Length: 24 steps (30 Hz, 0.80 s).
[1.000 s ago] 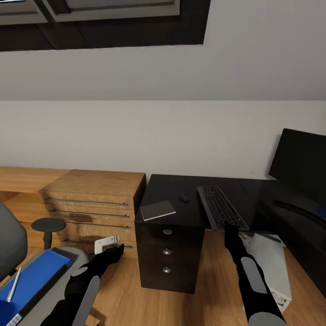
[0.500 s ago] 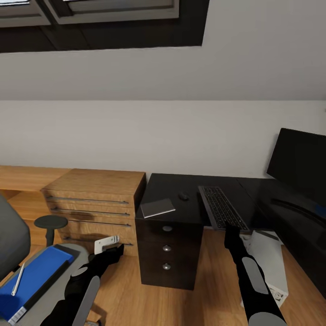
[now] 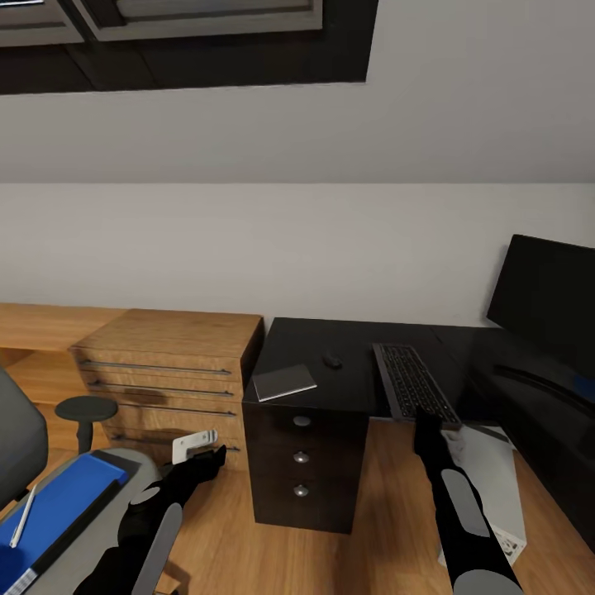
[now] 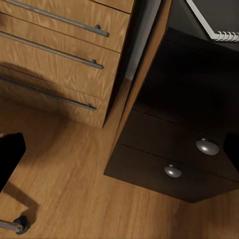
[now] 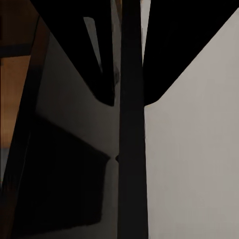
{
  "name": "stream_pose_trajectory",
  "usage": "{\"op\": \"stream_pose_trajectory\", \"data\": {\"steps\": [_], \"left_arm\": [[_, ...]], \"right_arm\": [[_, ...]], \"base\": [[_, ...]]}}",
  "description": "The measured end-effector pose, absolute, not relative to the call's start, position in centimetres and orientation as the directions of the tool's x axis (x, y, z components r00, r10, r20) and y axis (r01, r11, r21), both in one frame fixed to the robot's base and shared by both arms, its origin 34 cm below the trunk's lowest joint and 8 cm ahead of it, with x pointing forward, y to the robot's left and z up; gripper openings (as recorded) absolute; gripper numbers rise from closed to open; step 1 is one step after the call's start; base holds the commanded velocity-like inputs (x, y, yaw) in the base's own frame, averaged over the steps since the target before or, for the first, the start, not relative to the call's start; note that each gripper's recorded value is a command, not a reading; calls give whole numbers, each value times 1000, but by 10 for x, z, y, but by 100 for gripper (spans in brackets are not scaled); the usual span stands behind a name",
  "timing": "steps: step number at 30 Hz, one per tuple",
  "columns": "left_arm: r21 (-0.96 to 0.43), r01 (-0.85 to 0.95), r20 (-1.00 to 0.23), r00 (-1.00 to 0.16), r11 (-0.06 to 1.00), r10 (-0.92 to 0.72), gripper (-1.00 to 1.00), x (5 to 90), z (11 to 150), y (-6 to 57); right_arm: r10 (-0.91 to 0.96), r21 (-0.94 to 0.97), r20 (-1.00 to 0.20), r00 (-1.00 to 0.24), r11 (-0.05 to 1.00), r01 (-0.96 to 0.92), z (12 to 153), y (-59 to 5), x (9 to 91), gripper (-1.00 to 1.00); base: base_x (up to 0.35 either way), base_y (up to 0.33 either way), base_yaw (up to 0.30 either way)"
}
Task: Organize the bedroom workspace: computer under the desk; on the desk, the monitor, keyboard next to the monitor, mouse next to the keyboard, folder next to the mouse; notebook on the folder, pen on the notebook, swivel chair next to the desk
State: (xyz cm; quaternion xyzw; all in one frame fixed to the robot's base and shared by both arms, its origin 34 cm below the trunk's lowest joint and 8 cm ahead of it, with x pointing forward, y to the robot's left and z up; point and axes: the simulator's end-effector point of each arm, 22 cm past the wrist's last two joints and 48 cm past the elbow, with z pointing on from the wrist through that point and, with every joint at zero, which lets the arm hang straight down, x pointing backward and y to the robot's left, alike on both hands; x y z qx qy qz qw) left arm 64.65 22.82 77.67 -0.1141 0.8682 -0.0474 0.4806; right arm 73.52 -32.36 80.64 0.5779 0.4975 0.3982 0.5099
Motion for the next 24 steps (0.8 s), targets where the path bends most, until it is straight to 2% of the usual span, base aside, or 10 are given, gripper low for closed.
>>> {"op": "stream_pose_trajectory", "data": {"steps": [11,12,24], "left_arm": [[-192,-152,-823,-512,969,-244,100,646,777,228],[-192,-152,-824,-512,969,-244,100,646,777,228],[-193,-152,-824,-512,969,-245,100,646,777,228]], "right_arm": [[977,985,-53,209,17,170,803,-327,734,-100],[977,985,-53,209,17,170,803,-327,734,100],[978,972,-56,202,8,233,787,-326,731,100]], "base": [[0,0,0],[0,0,0],[-1,0,0]]}}
